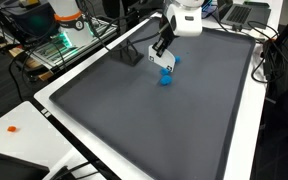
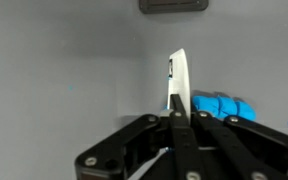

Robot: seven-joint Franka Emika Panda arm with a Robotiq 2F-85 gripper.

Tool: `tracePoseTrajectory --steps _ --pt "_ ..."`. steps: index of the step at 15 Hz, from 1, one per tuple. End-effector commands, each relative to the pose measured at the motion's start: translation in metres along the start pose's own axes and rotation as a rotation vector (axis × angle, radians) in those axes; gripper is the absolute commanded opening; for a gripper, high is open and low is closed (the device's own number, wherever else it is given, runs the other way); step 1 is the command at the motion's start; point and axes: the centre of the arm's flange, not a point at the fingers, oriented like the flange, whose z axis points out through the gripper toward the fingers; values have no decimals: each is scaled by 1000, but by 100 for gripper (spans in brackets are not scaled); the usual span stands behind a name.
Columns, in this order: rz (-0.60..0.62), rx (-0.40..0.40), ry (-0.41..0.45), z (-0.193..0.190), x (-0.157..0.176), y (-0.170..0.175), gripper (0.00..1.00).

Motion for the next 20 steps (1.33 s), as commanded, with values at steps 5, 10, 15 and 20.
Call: tracePoseTrajectory --steps 5,10,15,20 --pt "290 97 58 -37 -46 7 1" --pt "499 218 57 -40 -76 -1 1" --pt "652 267 55 -26 -103 -8 1" --pt "790 308 62 -3 -127 -10 1"
